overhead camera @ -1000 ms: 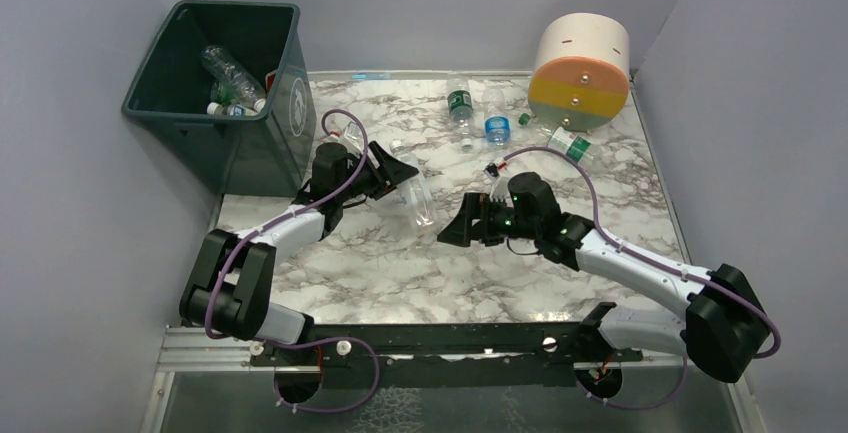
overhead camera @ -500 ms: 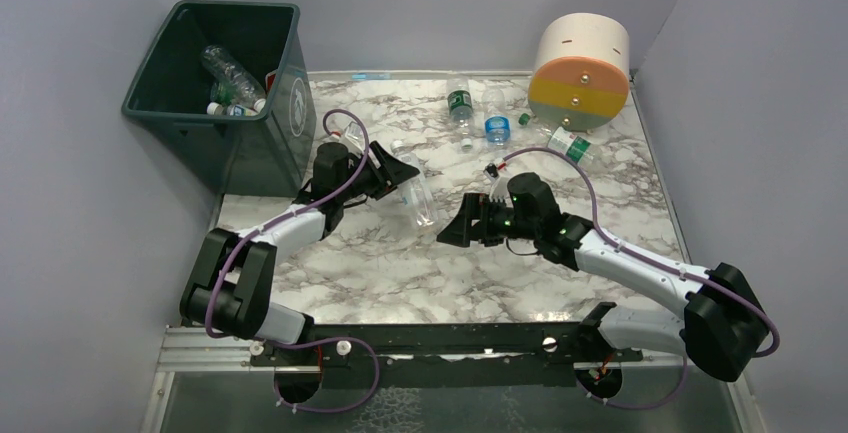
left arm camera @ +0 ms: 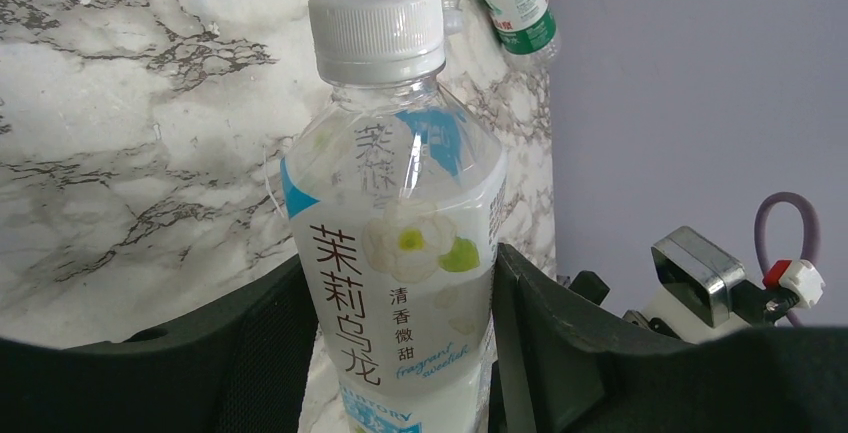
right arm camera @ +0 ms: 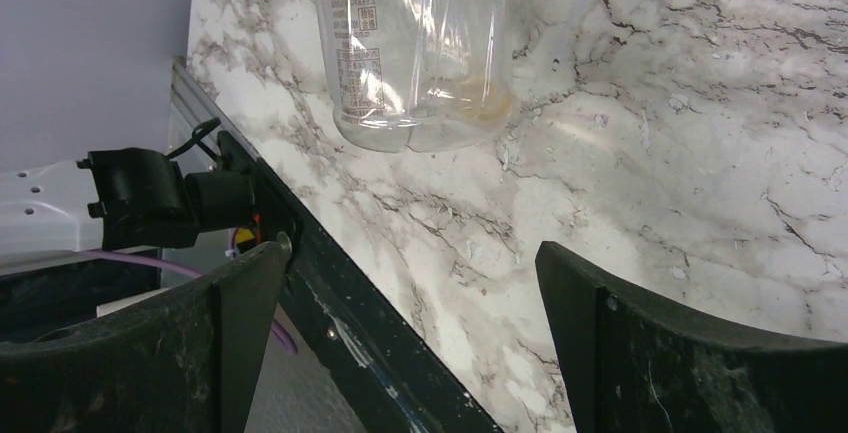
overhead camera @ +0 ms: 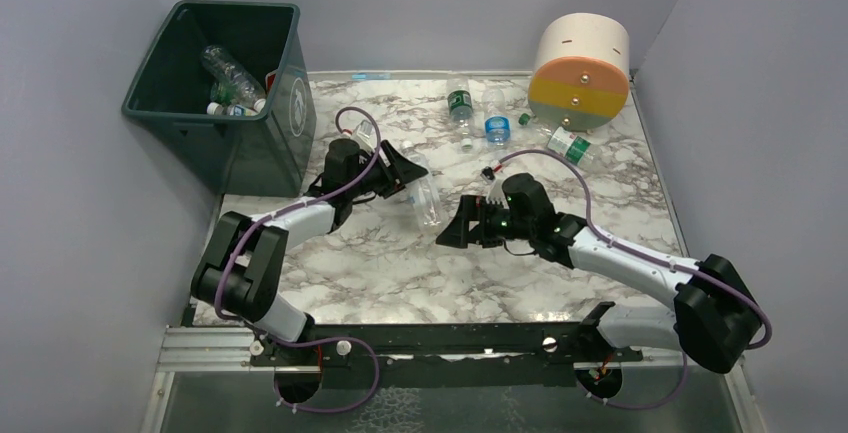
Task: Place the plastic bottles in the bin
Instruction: Place the plastic bottle in the trash bin.
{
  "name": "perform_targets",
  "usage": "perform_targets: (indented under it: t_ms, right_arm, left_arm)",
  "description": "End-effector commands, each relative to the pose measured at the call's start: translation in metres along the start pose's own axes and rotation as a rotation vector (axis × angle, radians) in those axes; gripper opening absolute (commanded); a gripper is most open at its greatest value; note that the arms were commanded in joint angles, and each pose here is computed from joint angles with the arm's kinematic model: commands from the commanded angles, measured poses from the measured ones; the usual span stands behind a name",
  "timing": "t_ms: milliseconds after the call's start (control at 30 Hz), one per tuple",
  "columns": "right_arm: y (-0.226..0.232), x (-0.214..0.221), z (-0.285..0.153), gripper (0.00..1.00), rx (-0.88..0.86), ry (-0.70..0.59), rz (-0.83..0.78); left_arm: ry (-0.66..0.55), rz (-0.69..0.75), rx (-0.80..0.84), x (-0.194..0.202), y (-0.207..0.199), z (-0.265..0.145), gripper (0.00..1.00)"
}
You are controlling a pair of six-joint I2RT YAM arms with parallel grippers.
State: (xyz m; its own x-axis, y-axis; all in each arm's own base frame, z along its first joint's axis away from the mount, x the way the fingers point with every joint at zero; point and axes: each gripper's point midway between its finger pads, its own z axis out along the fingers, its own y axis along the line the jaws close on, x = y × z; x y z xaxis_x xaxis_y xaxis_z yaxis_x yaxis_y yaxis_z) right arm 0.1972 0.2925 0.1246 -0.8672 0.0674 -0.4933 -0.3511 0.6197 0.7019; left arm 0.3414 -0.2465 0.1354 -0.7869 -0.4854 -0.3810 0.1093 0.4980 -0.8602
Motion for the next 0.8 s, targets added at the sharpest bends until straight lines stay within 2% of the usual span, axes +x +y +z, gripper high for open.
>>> perform_targets:
  t_ms: [0,767]
  right_arm:
    - [0.003,-0.001,0.003,0.99,-0.014,0.002,-0.005]
    - [-0.011,0.006,0.023,0.99,0.008,0.037,0.017]
  left_arm:
    - [-0.022,0.053,0.056,-0.009,-0.018,0.009,0.61]
    - [0.029,0.051,0.07,-0.003,-0.012,0.03,0.61]
